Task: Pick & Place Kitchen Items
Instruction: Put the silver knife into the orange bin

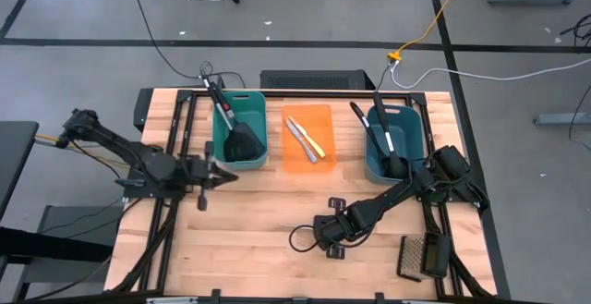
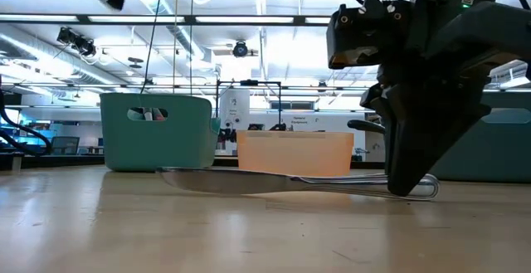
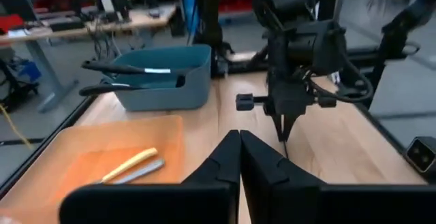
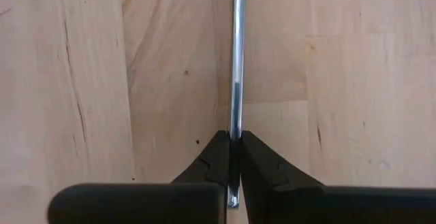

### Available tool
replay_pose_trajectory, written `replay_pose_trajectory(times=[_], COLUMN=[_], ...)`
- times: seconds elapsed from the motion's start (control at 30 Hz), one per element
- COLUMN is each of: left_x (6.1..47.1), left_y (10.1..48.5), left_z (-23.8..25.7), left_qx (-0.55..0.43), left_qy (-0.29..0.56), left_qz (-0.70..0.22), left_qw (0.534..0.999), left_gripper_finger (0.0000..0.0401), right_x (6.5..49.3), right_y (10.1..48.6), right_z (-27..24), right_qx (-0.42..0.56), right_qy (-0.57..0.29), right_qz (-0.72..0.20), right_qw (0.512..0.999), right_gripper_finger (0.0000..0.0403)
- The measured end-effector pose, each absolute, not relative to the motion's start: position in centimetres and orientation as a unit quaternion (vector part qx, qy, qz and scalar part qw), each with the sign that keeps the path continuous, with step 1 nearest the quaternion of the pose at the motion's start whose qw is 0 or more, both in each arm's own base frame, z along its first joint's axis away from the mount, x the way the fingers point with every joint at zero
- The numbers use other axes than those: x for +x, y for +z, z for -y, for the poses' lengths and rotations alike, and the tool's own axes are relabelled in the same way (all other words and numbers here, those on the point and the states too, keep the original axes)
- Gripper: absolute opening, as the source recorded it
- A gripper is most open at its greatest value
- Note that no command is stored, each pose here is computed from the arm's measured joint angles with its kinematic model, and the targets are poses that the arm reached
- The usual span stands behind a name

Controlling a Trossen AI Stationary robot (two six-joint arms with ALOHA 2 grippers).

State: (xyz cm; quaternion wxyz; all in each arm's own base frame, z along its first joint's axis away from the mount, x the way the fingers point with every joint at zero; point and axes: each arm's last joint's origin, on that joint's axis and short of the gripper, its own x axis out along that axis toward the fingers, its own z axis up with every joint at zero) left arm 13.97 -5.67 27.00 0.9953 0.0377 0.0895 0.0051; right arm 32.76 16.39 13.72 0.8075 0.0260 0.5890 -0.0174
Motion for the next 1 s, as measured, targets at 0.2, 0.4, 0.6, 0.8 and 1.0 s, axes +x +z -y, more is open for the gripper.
replay_pose_trajectory(times=[0.2,0.4,0.6,0.8,1.0], left_x=[11.8,11.4,11.3,11.6,11.8], left_y=[22.9,18.9,17.3,16.4,15.3], left_z=[4.4,4.4,4.2,3.2,2.0], left_qx=[0.029,0.046,0.049,0.037,0.004], left_qy=[0.038,0.001,0.005,0.039,0.049], left_qz=[-0.020,-0.049,-0.052,-0.055,-0.074], left_qw=[0.999,0.998,0.997,0.997,0.996], left_gripper_finger=[0.0004,0.0003,0.0002,0.0001,0.0001], right_x=[32.8,32.9,33.1,33.1,33.1], right_y=[13.7,13.7,13.7,13.8,13.8], right_z=[-16.4,-16.4,-16.6,-16.7,-16.7], right_qx=[0.025,0.023,0.034,0.037,0.043], right_qy=[-0.017,-0.018,-0.008,-0.006,-0.011], right_qz=[-0.587,-0.583,-0.577,-0.573,-0.573], right_qw=[0.809,0.812,0.816,0.818,0.818], right_gripper_finger=[0.0019,0.0019,0.0019,0.0019,0.0019])
